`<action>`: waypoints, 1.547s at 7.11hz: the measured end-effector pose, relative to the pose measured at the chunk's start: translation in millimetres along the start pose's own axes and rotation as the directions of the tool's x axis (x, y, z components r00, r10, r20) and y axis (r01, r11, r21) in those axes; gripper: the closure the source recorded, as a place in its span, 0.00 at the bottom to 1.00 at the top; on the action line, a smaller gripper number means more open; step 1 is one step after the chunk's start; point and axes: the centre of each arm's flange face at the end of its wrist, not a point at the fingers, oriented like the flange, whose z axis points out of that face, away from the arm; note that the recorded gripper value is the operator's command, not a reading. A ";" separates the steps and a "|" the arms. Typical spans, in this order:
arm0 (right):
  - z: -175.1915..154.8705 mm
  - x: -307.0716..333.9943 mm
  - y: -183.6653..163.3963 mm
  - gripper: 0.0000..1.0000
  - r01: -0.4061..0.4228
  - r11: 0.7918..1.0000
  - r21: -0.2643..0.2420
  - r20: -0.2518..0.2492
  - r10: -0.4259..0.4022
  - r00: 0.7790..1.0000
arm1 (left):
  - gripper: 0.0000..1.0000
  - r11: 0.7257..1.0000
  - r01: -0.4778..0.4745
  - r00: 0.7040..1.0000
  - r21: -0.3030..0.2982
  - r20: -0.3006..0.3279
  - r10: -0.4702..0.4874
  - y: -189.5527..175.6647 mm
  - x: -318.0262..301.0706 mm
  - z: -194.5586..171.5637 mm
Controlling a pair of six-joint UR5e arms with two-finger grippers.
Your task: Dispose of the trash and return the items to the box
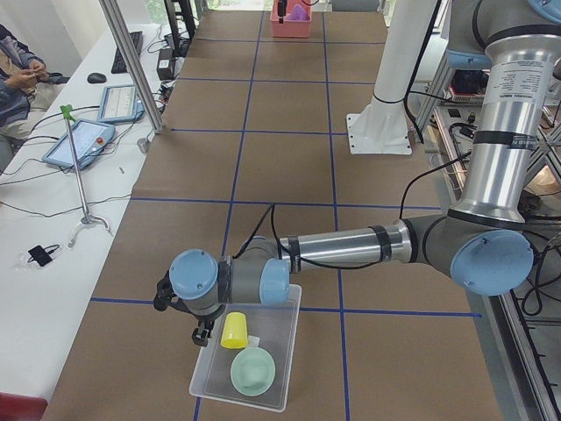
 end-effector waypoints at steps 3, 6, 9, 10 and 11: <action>5.7 54.1 8.5 0.00 0.061 0.998 -0.016 -0.028 -0.061 0.998 | 0.03 0.999 -0.004 0.998 -0.032 0.061 0.005 9.2 87.5 -22.8; 10.5 60.4 -10.4 0.00 0.050 0.998 -0.046 -0.045 -0.052 0.998 | 0.03 0.999 -0.027 0.995 -0.046 0.091 0.031 48.7 105.4 -35.6; 16.0 65.5 -20.1 0.00 0.080 0.995 -0.063 -0.060 -0.084 0.995 | 0.03 0.998 -0.017 0.997 -0.058 0.074 0.022 63.8 105.7 -34.0; 16.6 67.6 -20.4 0.00 0.084 0.994 -0.064 -0.061 -0.088 0.994 | 0.03 0.998 -0.015 0.997 -0.061 0.072 0.019 64.7 105.2 -33.1; 16.6 71.3 -20.6 0.00 0.090 0.994 -0.065 -0.062 -0.094 0.994 | 0.03 0.998 -0.015 0.997 -0.062 0.071 0.019 64.8 105.1 -32.8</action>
